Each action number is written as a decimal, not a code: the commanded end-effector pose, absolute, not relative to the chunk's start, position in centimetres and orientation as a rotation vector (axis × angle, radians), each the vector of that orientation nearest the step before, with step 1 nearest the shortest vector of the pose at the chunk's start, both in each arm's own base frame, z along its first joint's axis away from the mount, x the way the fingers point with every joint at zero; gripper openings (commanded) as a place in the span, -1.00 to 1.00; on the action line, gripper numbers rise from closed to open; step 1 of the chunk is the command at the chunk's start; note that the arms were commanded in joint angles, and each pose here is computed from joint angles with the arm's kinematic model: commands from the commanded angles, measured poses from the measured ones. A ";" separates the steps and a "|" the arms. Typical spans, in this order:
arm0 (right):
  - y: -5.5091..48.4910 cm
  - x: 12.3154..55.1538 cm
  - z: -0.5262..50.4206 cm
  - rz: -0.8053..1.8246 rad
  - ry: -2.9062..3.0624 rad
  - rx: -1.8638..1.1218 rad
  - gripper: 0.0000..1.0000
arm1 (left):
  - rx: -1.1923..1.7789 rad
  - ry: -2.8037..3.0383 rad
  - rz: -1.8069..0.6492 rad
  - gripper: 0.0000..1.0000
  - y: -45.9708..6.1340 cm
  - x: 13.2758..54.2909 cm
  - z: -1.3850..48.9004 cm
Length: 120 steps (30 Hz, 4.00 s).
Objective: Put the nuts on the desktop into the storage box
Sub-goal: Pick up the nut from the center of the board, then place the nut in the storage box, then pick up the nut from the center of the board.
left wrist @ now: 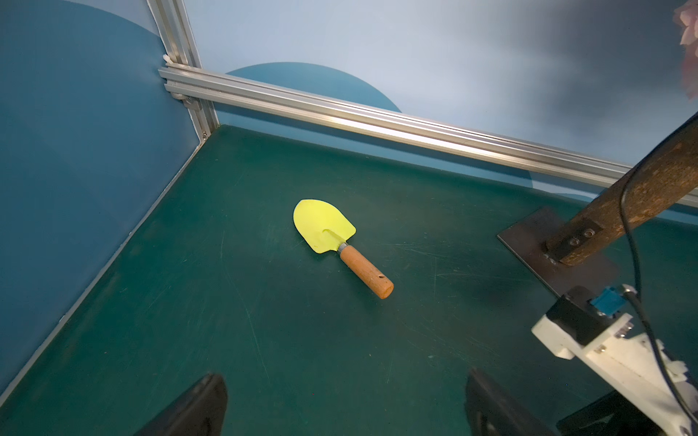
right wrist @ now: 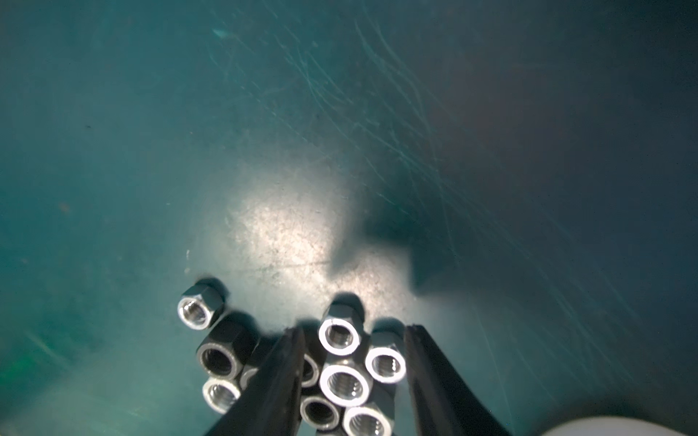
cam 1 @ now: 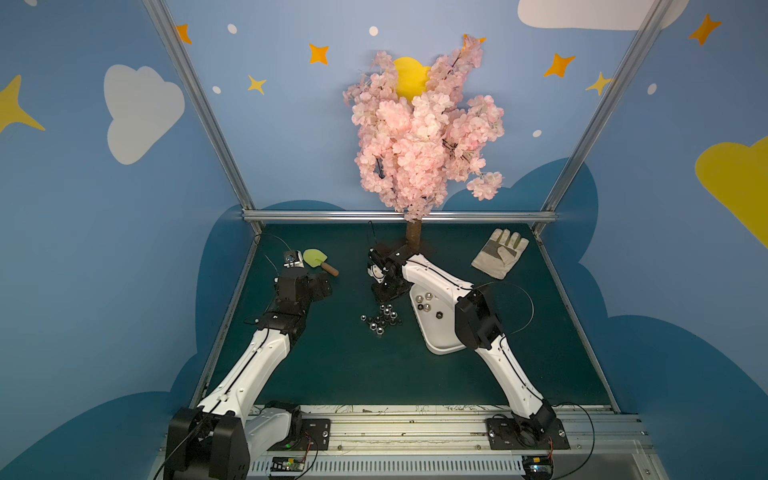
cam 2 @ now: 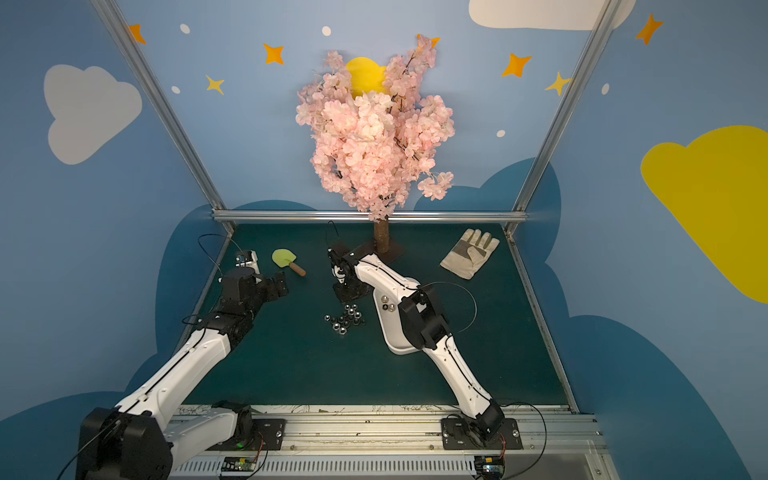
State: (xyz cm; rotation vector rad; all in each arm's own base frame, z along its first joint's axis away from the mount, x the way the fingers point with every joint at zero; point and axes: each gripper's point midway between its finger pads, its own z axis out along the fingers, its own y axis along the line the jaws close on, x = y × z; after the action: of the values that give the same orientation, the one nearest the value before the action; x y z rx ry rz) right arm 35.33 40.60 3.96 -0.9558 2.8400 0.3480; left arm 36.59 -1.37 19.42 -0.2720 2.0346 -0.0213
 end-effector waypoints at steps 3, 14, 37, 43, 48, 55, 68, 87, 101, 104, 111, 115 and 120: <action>41.2 34.5 3.2 0.340 2.848 -1.025 -0.07 | -0.264 1.998 -0.016 1.00 -1.2 36.8 20.9; 40.1 33.0 1.1 0.197 2.894 -1.069 -0.23 | -0.270 1.979 -0.026 1.00 -1.2 36.5 21.3; 33.8 37.5 17.8 0.278 2.590 -0.716 -0.64 | -0.258 1.954 -0.042 1.00 -1.5 36.1 22.3; 25.8 36.4 15.0 0.176 2.715 -0.575 -0.64 | -0.250 1.951 -0.061 1.00 -1.9 36.2 22.3; 23.4 35.6 11.3 0.141 2.822 -0.556 -0.63 | -0.248 1.953 -0.070 1.00 -2.0 36.3 22.2; 23.2 36.1 6.6 0.082 2.895 -0.605 -0.65 | -0.247 1.955 -0.067 1.00 -2.0 36.3 22.2; 24.1 37.0 3.5 0.061 2.947 -0.629 -0.52 | -0.248 1.959 -0.051 1.00 -1.8 36.4 22.2; 33.7 35.0 14.6 0.223 2.691 -0.839 0.00 | -0.251 1.963 -0.074 1.00 -2.1 36.5 21.7; 37.5 34.7 8.2 0.229 2.850 -0.863 0.02 | -0.242 1.969 -0.075 1.00 -2.2 36.4 22.0; 37.3 34.5 6.6 0.199 2.888 -0.860 0.02 | -0.245 1.965 -0.073 1.00 -2.1 36.3 22.1; 36.4 34.2 4.5 0.135 2.947 -0.843 0.01 | -0.244 1.968 -0.080 1.00 -2.3 36.4 21.8; 36.3 34.1 3.7 0.114 2.961 -0.839 -0.01 | -0.242 1.977 -0.086 1.00 -2.4 36.6 21.3; 36.6 34.5 3.1 0.130 2.968 -0.809 -0.04 | -0.245 1.965 -0.076 1.00 -2.2 36.4 21.7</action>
State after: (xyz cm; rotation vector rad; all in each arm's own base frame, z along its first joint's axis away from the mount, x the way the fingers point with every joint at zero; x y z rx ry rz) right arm 34.45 36.97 4.11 -0.8422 2.9306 0.1536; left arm 36.30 -2.03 21.09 -0.2512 1.9886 -0.0651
